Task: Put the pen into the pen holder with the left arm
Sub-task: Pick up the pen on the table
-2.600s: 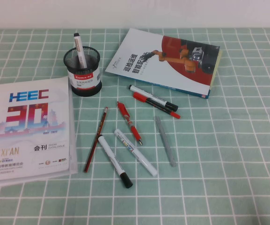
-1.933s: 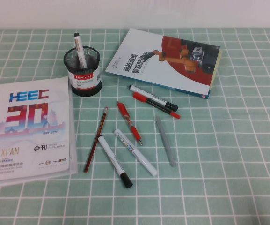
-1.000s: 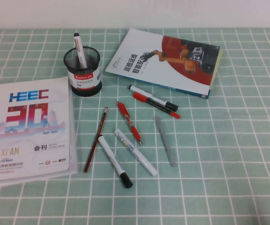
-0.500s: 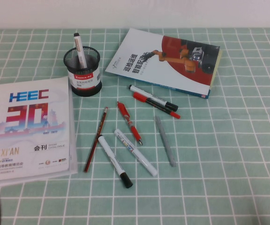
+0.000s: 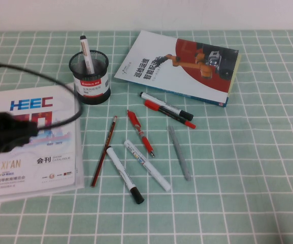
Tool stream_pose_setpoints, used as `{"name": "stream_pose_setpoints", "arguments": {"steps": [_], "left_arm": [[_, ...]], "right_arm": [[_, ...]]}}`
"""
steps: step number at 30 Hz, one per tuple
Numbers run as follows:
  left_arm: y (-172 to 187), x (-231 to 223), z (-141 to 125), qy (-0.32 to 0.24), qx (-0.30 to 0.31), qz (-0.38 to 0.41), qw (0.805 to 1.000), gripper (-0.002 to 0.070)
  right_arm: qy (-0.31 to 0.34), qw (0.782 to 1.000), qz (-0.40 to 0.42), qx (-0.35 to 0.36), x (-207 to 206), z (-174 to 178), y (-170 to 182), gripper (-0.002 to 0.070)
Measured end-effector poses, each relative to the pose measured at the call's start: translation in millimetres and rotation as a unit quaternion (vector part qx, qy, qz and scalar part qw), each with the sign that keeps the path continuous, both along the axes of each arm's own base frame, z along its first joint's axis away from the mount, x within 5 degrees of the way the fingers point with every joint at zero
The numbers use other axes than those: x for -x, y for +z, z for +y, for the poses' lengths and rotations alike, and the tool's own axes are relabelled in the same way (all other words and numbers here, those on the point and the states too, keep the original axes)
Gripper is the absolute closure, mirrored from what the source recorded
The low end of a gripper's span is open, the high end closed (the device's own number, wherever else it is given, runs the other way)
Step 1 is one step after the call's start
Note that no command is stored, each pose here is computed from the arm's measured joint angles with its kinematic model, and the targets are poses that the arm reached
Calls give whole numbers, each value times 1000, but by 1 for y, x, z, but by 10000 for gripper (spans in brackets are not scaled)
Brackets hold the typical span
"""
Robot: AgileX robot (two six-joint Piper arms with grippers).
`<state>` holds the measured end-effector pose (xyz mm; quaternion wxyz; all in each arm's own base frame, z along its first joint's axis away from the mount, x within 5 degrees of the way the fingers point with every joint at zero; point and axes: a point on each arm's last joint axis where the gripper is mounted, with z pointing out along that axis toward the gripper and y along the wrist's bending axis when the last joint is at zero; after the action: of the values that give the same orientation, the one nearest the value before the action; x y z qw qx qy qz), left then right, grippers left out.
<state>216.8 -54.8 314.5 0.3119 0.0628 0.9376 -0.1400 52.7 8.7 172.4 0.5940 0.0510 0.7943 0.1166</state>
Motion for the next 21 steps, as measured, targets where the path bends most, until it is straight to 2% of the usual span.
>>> {"name": "stream_pose_setpoints", "arguments": {"steps": [7,15,21], "left_arm": [[-14,-61,-44,-69,-19,58,996,676],[-43,-115,-98,-146,-77,120,979,676],[-62,-143,-116,-162,-96,154,970,676]], "right_arm": [[0,1000,0,0,0,0,0,696],[0,1000,0,0,0,0,0,696],[0,1000,0,0,0,0,0,696]]}}
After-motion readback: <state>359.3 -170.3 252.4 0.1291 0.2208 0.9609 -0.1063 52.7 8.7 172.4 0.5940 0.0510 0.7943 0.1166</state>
